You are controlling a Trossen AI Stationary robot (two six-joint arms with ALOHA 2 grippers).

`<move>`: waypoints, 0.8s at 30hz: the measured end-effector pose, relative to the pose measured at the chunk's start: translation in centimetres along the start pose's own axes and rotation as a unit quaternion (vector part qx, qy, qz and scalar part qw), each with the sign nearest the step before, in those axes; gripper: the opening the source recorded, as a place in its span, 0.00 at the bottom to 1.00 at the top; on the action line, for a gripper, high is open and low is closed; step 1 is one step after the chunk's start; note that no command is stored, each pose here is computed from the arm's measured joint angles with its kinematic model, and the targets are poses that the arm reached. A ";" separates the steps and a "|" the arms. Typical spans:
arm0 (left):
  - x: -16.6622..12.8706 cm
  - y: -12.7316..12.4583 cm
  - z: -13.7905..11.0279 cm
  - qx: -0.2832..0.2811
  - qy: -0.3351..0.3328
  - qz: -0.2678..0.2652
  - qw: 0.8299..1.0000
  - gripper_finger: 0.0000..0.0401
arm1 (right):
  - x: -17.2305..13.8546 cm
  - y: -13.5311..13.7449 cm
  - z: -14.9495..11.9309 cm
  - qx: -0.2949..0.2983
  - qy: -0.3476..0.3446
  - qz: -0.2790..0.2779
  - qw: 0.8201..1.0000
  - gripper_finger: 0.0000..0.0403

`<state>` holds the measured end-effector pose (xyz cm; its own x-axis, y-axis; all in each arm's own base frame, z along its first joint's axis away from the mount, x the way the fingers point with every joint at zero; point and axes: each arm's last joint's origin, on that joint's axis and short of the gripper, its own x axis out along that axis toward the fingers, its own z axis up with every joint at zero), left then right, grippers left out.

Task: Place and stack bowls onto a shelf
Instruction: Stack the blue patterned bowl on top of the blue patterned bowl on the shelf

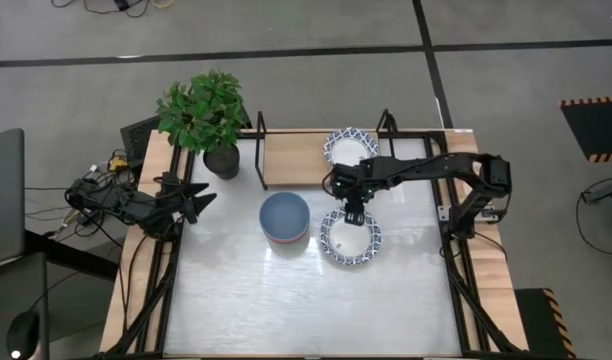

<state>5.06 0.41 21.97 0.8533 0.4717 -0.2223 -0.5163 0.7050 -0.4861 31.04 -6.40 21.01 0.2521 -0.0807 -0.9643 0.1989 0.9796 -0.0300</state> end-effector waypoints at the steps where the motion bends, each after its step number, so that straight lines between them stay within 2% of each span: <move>1: 0.0 0.0 0.0 0.000 -0.001 0.001 1.000 0.73 | 0.0 -0.1 0.0 0.002 -0.002 0.000 1.000 0.55; 5: 0.0 0.0 0.0 0.000 -0.006 0.006 1.000 0.73 | 0.0 -0.2 0.0 0.003 -0.002 0.001 1.000 0.55; 11: 0.0 0.0 0.0 0.001 -0.007 0.008 1.000 0.73 | 2.0 0.8 0.3 -0.009 0.022 0.040 0.999 0.55; 15: 0.0 0.0 0.0 0.001 -0.007 0.008 1.000 0.73 | 2.9 1.1 0.2 -0.013 0.038 0.043 0.998 0.55; 24: 0.0 0.0 0.0 0.000 -0.007 0.008 1.000 0.73 | 0.7 0.8 0.2 0.002 0.022 0.027 0.999 0.55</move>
<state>5.03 0.47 21.99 0.8440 0.4904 -0.2171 -0.5295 0.6979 -0.4822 31.57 -5.68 20.41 0.2213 -0.0194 -0.9750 0.1903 0.9814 0.0237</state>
